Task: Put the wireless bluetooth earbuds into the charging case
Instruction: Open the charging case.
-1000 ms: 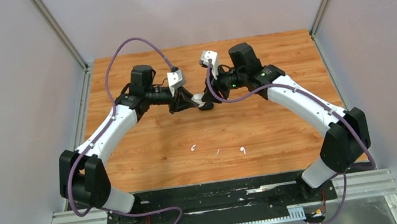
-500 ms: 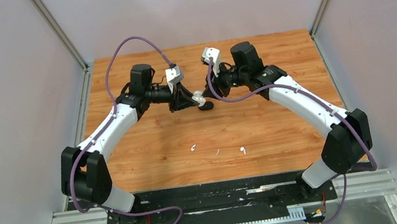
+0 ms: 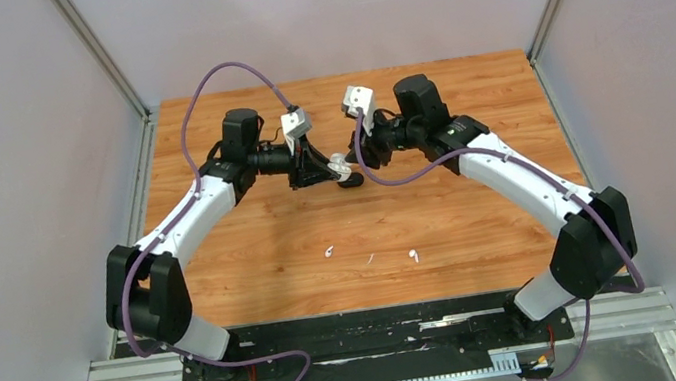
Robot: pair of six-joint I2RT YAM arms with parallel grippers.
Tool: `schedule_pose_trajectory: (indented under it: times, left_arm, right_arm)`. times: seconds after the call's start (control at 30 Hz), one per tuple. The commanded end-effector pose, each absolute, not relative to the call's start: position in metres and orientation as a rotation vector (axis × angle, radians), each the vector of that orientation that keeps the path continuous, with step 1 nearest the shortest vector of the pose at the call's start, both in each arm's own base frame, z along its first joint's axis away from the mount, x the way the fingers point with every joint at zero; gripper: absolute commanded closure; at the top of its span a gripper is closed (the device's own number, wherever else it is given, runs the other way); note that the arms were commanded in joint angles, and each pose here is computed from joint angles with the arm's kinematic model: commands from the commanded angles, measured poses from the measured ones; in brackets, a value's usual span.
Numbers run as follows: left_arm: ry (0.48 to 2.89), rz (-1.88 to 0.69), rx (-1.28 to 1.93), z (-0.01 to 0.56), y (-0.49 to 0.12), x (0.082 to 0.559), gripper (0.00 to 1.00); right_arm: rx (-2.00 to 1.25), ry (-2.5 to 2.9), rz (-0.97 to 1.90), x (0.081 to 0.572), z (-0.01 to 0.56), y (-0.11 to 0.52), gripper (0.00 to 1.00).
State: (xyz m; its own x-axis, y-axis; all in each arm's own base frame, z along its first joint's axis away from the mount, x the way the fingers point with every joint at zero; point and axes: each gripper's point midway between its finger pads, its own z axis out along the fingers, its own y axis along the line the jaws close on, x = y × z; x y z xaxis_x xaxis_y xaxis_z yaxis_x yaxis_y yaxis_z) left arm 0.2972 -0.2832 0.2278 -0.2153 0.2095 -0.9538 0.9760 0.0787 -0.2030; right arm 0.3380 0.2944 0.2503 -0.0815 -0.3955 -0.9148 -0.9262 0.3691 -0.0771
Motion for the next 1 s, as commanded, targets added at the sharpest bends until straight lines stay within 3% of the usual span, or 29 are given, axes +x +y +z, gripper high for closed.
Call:
schedule_pose_trajectory:
  times: [0.0, 0.5, 0.73, 0.97]
  left_arm:
    - [1.493, -1.4, 1.265, 0.241, -0.29, 0.266, 1.0]
    - [1.5, -1.42, 1.227, 0.247, -0.292, 0.271, 1.0]
    - [1.486, -1.408, 1.235, 0.248, -0.292, 0.271, 1.0]
    - [1.453, -1.391, 1.225, 0.252, -0.294, 0.276, 1.0]
  right_arm:
    - [-1.168, 1.484, 0.495, 0.366, 0.284, 0.287, 0.65]
    - [-1.323, 1.418, 0.511, 0.345, 0.266, 0.295, 0.64]
    - [-1.213, 1.445, 0.431, 0.367, 0.28, 0.292, 0.65]
    - [-1.321, 1.504, 0.641, 0.334, 0.257, 0.304, 0.62]
